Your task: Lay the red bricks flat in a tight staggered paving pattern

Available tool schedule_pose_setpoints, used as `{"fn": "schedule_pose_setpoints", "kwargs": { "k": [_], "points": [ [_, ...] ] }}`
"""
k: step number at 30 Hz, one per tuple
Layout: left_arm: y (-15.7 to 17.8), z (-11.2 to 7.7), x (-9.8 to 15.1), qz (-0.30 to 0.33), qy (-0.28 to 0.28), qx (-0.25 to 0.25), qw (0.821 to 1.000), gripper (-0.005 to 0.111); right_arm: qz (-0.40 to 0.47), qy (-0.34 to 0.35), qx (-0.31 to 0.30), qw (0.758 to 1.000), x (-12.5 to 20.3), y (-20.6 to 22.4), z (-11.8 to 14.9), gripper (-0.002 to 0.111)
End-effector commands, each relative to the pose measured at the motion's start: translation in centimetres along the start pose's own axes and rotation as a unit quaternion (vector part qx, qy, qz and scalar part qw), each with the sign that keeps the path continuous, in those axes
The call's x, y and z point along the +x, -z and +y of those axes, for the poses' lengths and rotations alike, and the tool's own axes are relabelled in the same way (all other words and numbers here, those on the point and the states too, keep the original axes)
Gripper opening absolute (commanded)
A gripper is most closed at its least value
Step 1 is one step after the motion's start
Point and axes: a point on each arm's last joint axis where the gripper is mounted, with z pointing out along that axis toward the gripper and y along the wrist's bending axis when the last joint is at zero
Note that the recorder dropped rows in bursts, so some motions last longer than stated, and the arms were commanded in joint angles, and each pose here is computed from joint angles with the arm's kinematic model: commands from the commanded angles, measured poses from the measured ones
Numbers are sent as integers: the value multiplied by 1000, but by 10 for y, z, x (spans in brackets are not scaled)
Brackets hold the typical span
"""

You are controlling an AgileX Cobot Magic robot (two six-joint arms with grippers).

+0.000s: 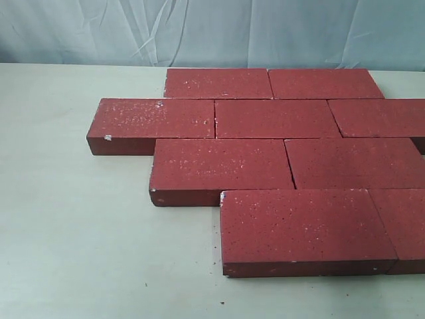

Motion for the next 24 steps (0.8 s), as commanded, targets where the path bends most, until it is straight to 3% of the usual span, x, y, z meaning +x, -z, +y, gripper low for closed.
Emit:
{"fn": "schedule_pose_setpoints", "kwargs": {
  "k": [1,6,24],
  "points": [
    [0,3,-1,-19,-27,-16,999,0,0,-3,2,1000,1,0,0,-1],
    [-4,15,28,-26,-32,-72,997,0,-1,-10,-3,1000,1,0,0,-1],
    [25,15,105,-61,-73,-84,992,0,-1,-10,-3,1000,1,0,0,-1]
  ]
}}
